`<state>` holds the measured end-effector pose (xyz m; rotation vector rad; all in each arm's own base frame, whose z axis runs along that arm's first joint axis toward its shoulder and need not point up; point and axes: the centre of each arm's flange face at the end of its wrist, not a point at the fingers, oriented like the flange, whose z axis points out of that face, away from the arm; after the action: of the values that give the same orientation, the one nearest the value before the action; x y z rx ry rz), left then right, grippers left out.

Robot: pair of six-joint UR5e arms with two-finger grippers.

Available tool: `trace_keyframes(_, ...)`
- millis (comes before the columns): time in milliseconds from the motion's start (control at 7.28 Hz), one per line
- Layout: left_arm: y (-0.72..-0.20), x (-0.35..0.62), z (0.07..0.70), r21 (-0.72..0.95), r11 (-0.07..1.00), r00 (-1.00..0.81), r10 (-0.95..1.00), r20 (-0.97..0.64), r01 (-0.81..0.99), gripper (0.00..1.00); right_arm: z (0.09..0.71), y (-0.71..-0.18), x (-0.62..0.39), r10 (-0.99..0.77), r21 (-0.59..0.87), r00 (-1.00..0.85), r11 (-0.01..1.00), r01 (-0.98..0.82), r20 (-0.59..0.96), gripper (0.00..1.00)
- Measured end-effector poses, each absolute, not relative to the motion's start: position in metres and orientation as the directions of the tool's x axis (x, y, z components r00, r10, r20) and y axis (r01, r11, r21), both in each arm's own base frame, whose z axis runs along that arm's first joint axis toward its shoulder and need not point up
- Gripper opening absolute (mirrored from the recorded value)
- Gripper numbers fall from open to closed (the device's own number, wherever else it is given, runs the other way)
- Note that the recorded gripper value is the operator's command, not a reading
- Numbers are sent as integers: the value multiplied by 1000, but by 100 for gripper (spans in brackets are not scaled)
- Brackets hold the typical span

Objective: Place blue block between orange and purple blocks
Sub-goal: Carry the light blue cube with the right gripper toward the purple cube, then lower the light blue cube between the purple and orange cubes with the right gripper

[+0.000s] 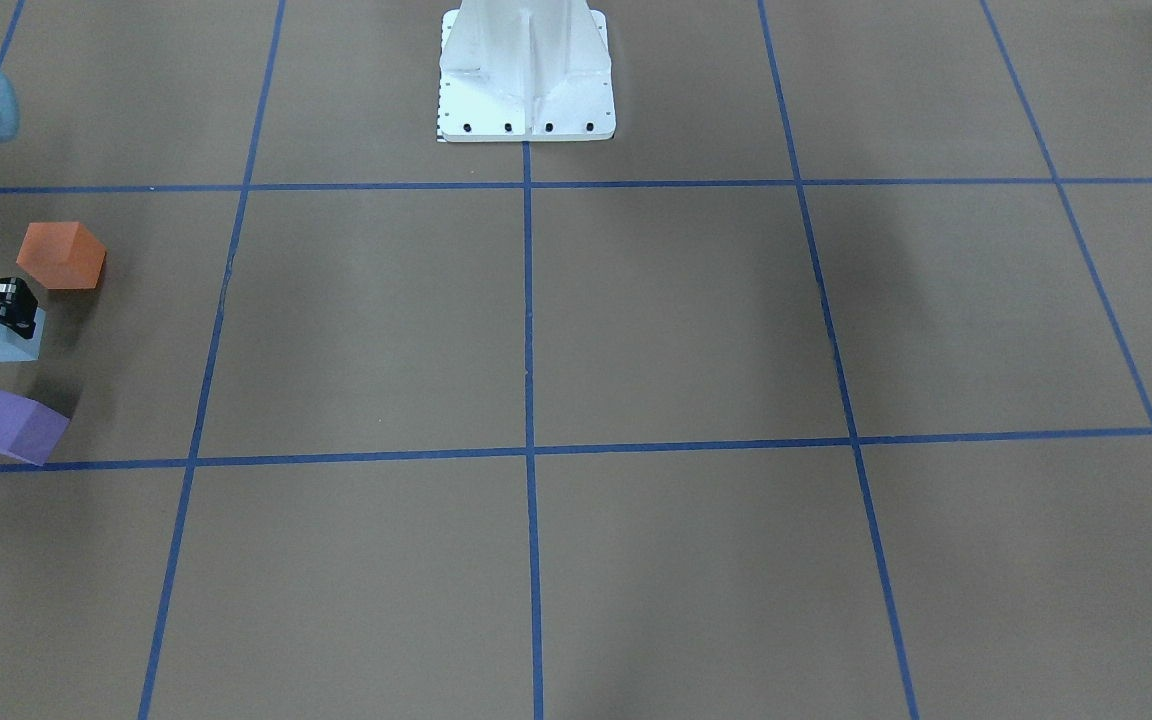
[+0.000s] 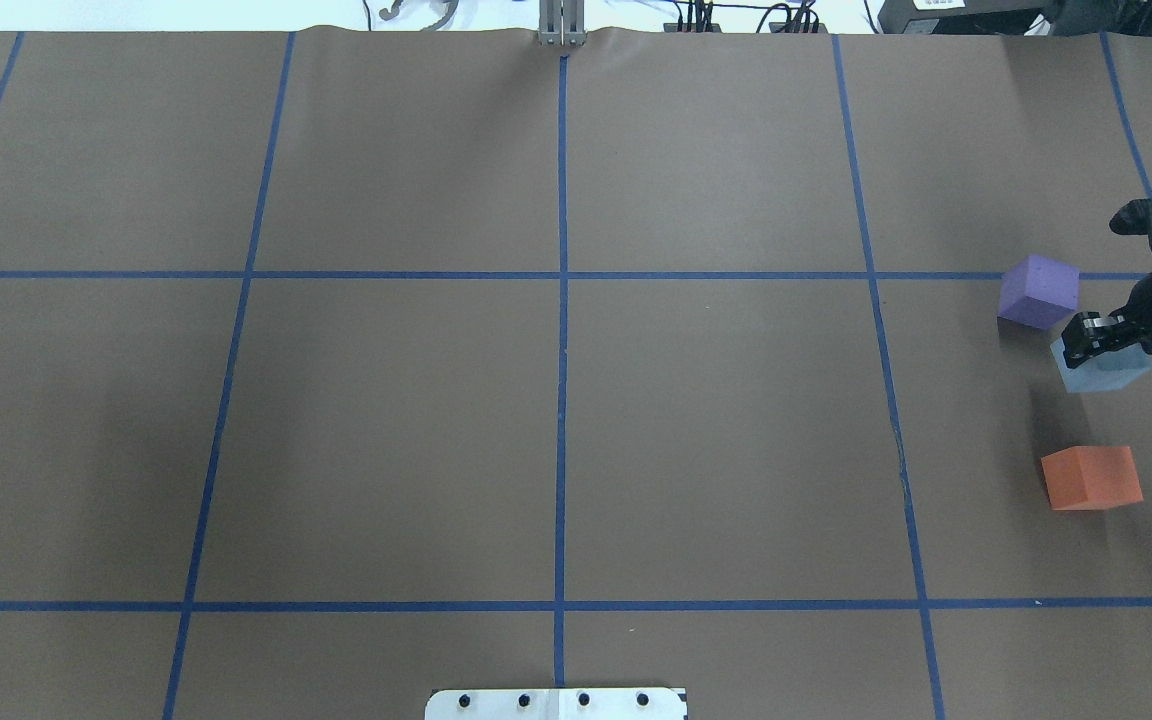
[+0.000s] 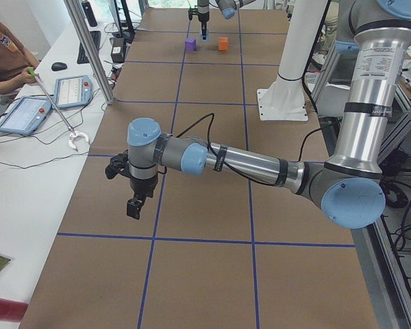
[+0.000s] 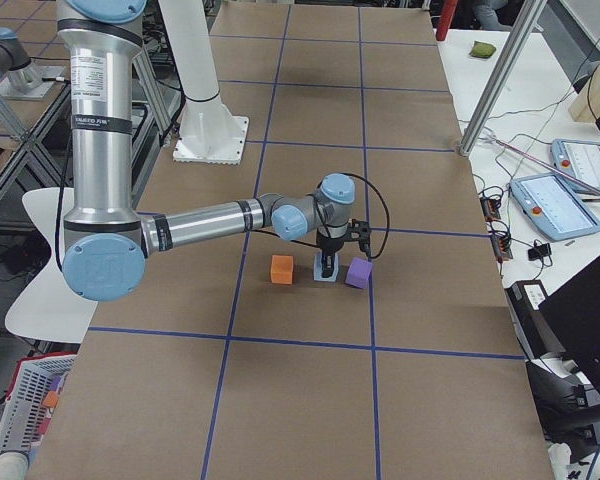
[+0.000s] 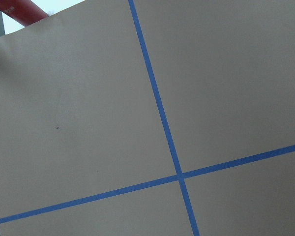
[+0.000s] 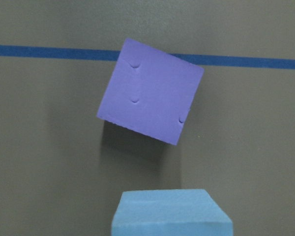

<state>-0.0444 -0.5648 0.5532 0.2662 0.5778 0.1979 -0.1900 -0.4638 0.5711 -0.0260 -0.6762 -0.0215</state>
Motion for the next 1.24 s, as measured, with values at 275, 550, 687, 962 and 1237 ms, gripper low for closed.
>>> trace_keyframes(275,-565,-44,554,301,947,821,257,-510,-110,100,578,-462,-204,-21,-32,783,998,52,622,0)
trace_keyframes(550,-565,-43,555,298,948,821,257,-510,-111,100,579,-459,-220,-43,-34,782,996,82,621,0)
trace_keyframes(687,-565,-43,555,298,948,821,257,-510,-111,100,577,-459,-227,-54,-30,780,995,93,623,0)
trace_keyframes(962,-565,-43,557,295,949,822,255,-509,-112,100,573,-467,-240,-65,-26,776,994,104,627,23)
trace_keyframes(1237,-566,-44,558,294,949,832,253,-494,-114,100,573,-467,-242,-65,-37,765,993,115,641,39)
